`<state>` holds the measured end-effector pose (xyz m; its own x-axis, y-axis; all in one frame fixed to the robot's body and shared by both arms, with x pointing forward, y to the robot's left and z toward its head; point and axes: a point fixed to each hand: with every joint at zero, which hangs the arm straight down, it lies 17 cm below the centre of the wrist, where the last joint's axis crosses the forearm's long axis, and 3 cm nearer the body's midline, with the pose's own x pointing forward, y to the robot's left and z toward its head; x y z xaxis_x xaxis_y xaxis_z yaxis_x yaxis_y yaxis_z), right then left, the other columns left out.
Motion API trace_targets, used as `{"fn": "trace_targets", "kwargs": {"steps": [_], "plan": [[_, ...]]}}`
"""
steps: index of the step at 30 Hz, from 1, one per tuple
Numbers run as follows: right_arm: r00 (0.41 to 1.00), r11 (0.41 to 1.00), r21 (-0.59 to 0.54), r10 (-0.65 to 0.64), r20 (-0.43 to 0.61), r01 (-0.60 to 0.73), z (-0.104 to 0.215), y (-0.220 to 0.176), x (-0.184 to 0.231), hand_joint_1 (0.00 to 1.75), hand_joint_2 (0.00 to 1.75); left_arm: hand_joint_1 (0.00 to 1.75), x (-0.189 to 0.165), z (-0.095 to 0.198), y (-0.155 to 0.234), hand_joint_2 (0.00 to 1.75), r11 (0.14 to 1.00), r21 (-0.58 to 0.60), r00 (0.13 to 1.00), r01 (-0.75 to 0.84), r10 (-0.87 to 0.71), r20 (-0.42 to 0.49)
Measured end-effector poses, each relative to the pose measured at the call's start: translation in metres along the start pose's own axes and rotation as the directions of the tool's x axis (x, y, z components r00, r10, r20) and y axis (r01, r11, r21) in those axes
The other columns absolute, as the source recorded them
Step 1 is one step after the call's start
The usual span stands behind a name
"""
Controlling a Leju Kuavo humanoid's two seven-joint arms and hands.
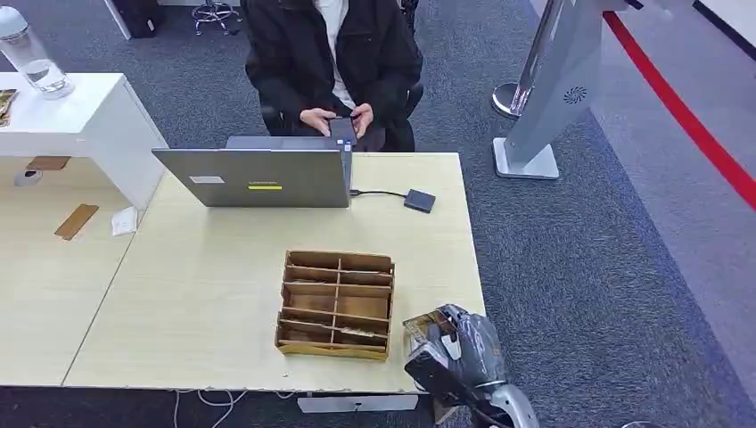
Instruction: Pass the card to the sensor for recognition and then transmit it.
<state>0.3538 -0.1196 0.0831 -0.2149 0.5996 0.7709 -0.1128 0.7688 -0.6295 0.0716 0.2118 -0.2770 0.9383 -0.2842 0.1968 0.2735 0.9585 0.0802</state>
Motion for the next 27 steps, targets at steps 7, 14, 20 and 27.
{"fn": "trace_targets", "kwargs": {"steps": [7, 14, 20, 27], "plan": [[0.999, 1.0, 0.009, -0.006, -0.049, 0.006, 0.006, 0.006, -0.014, 1.75, 1.75, 0.0, -0.001, 0.0, 0.0, 0.0, 1.0, 0.0, 1.0, 0.004, -0.004, 0.0], [0.995, 0.999, 0.032, -0.012, -0.1, 0.016, 0.008, 0.013, -0.026, 1.75, 1.75, 0.0, -0.001, 0.0, -0.001, 0.0, 1.0, -0.001, 1.0, 0.006, -0.006, -0.001], [0.99, 0.998, 0.055, -0.026, -0.139, 0.034, 0.01, 0.019, -0.034, 1.75, 1.75, 0.0, -0.002, 0.0, -0.001, 0.0, 1.0, -0.001, 1.0, 0.007, -0.007, -0.002], [0.985, 0.997, 0.069, -0.035, -0.168, 0.047, 0.011, 0.023, -0.04, 1.75, 1.75, 0.0, -0.002, 0.0, -0.001, 0.0, 1.0, -0.001, 1.0, 0.007, -0.007, -0.002]]}}
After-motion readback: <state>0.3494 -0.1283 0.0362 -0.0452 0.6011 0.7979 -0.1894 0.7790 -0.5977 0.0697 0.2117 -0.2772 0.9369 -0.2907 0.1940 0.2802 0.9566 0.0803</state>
